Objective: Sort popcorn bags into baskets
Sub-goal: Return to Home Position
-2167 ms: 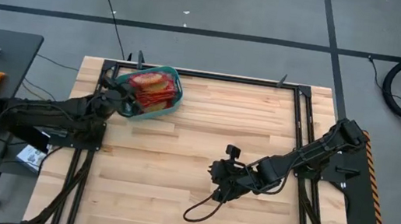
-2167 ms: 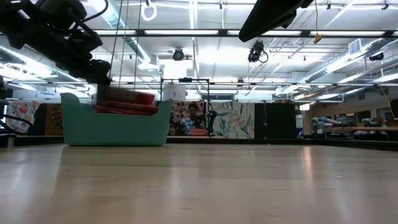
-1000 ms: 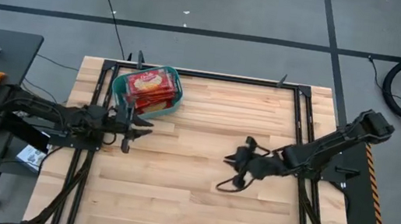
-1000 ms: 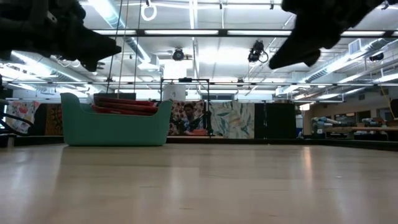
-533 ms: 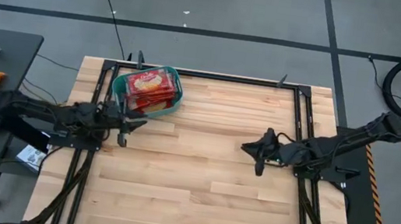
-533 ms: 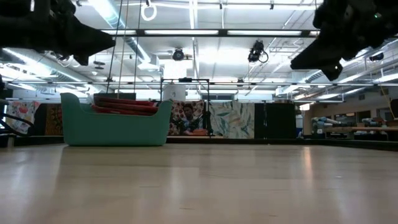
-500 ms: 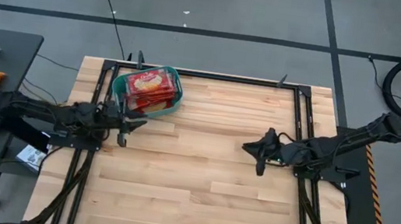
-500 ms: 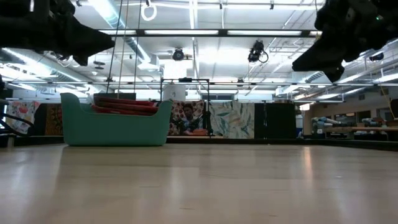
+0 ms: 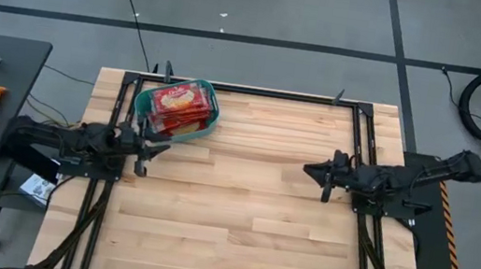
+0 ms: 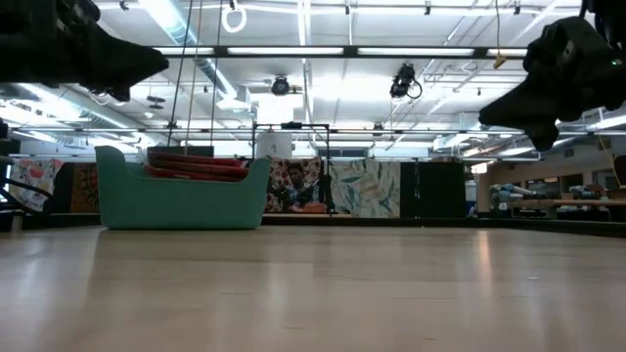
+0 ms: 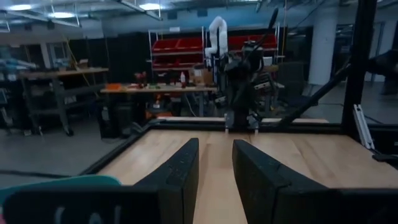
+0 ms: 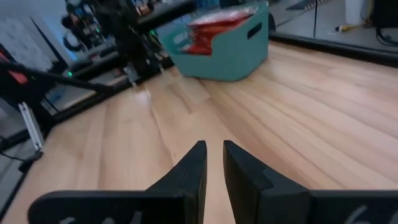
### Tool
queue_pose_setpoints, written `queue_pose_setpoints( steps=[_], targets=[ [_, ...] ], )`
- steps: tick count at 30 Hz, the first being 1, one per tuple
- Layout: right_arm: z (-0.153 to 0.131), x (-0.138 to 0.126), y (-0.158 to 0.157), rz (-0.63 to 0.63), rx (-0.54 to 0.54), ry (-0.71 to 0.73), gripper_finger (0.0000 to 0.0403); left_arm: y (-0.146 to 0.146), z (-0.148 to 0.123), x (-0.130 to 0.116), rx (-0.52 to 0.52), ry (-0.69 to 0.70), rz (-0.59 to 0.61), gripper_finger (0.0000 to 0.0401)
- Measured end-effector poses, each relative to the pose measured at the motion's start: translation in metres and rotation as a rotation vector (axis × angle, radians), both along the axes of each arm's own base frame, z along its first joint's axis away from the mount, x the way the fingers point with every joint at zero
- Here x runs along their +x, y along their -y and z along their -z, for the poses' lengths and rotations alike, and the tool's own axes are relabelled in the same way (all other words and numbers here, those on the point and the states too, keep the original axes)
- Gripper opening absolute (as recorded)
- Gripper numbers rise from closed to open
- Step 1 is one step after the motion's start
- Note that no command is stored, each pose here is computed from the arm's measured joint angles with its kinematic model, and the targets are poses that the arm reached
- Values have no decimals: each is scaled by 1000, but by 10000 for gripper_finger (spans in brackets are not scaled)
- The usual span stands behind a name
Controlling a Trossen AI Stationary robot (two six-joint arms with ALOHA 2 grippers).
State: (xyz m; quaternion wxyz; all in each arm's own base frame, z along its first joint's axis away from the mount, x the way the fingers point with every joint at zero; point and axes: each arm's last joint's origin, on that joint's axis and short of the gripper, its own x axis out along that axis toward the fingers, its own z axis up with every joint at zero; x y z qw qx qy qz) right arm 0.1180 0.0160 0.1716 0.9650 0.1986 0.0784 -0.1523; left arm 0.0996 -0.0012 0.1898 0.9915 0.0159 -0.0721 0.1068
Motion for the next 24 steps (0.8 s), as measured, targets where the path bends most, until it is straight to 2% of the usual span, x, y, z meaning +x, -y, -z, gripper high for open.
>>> queue_pose_setpoints(
  steps=[7, 10, 14, 17, 21, 24],
  targets=[
    [3, -14, 6, 16, -56, 107, 59, 0, 8, -3, 57, -4, -7, 102],
    [2, -20, 8, 19, -79, 154, 59, 1, 10, -4, 66, -13, 35, 98],
    [-4, -26, 9, 24, -101, 223, 59, 2, 9, -4, 97, -13, 68, 79],
    [-4, -25, 9, 20, -118, 213, 59, 2, 9, -4, 117, -16, 78, 63],
    [-2, -24, 9, 18, -114, 247, 59, 4, 7, -4, 133, 11, 163, 44],
    [-2, -24, 9, 47, -130, 263, 59, 4, 8, -4, 138, 2, 184, 33]
  ],
)
